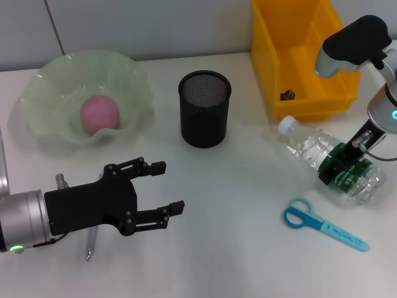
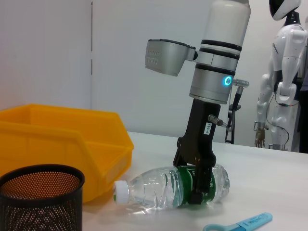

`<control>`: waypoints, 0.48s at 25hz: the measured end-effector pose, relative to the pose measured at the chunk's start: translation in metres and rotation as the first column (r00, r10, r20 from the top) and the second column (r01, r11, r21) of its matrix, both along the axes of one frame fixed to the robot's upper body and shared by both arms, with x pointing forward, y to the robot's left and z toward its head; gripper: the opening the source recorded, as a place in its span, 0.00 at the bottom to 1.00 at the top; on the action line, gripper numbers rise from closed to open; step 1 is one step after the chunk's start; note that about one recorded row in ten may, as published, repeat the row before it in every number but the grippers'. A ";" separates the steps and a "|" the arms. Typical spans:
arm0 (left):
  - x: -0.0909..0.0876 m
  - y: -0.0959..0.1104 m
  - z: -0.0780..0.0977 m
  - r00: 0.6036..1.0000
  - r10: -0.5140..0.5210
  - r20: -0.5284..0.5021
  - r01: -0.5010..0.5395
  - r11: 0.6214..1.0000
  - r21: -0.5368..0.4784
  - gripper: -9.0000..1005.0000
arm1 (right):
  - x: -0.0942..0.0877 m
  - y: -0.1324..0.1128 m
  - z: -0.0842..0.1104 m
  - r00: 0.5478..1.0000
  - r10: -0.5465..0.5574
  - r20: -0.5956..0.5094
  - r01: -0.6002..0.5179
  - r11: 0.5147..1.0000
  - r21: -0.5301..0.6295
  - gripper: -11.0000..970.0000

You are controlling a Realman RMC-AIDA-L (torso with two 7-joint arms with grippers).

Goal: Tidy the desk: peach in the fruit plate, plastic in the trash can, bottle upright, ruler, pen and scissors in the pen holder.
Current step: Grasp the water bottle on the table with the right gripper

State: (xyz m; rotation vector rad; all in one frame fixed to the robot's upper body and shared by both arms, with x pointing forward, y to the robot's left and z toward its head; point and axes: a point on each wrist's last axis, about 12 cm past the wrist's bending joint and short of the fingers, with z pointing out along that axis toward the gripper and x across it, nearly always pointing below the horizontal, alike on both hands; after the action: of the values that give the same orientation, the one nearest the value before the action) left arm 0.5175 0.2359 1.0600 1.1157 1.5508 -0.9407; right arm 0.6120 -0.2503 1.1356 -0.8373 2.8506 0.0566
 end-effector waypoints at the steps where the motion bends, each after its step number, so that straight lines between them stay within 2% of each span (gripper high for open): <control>1: 0.000 0.000 0.000 1.000 0.000 0.000 0.000 1.000 0.000 0.81 | 0.000 0.000 0.000 1.000 0.000 0.000 0.000 1.000 0.000 0.81; 12: 0.000 -0.001 0.000 1.000 0.000 -0.001 0.000 1.000 -0.002 0.81 | 0.000 0.003 -0.004 1.000 0.011 -0.011 -0.011 1.000 0.001 0.80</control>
State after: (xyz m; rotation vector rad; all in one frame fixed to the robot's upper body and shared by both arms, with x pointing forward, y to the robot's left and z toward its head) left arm 0.5173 0.2353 1.0599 1.1144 1.5507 -0.9430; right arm 0.6120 -0.2477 1.1321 -0.8552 2.8563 0.0647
